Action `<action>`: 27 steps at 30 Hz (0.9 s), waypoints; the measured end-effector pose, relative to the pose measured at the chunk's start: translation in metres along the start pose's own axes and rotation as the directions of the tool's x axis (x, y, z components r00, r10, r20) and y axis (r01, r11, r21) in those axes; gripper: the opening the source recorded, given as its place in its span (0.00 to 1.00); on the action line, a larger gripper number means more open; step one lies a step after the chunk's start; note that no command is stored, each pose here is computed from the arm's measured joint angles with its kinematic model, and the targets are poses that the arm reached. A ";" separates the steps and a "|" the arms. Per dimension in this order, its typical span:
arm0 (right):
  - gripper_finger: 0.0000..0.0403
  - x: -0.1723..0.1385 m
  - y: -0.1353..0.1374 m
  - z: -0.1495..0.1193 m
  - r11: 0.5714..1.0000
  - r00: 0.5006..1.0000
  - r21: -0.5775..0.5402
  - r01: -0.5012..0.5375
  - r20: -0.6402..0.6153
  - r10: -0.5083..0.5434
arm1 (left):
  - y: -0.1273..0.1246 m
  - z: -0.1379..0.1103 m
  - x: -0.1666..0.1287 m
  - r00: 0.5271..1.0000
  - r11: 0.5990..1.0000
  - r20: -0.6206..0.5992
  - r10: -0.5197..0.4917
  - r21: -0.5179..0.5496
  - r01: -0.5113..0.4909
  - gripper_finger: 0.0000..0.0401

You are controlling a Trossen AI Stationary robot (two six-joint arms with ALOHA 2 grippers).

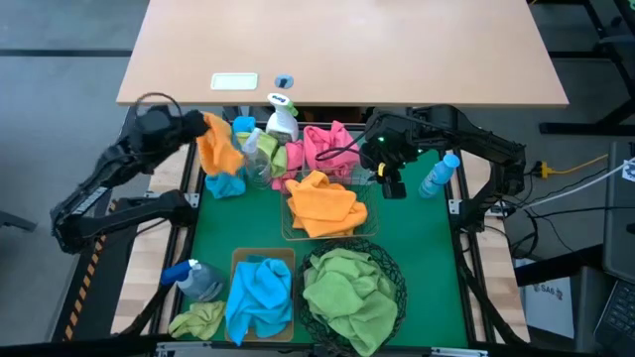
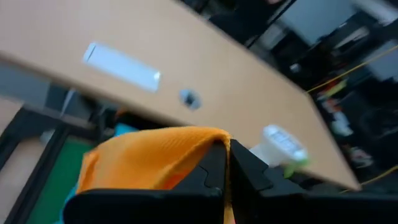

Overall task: Sort microfiber towel by color & place in baskets
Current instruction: Put the orange microfiber towel into the gold wire basket

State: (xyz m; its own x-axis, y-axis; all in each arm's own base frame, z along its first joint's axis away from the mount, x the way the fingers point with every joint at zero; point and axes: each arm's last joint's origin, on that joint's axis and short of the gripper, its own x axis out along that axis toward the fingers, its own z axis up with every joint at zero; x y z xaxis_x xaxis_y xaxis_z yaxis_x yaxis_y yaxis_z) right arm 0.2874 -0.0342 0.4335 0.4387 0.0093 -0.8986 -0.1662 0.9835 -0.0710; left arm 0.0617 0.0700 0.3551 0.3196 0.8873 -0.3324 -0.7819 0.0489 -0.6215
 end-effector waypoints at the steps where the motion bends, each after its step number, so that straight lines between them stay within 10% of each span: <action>1: 0.41 0.000 0.000 0.000 1.000 1.000 0.000 -0.001 -0.003 0.001 | -0.004 0.007 -0.005 1.000 1.000 0.016 -0.021 -0.002 0.021 0.00; 11: 0.41 0.000 0.000 -0.002 0.997 1.000 -0.080 0.008 -0.025 -0.010 | -0.030 0.053 -0.049 0.954 0.957 0.123 -0.272 -0.070 0.282 0.00; 27: 0.41 -0.044 0.010 -0.025 0.995 0.996 -0.090 0.050 0.077 -0.043 | -0.075 0.072 -0.048 0.710 0.706 0.172 -0.683 -0.094 0.702 0.00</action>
State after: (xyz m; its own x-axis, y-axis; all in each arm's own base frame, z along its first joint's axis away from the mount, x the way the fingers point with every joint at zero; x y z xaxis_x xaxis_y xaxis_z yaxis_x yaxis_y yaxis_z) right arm 0.2441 -0.0298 0.4614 0.5125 -0.0192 -0.8585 -0.2227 0.9626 -0.1545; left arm 0.0664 0.0570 0.4687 0.6686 0.6758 0.3101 -0.2775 0.6137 -0.7391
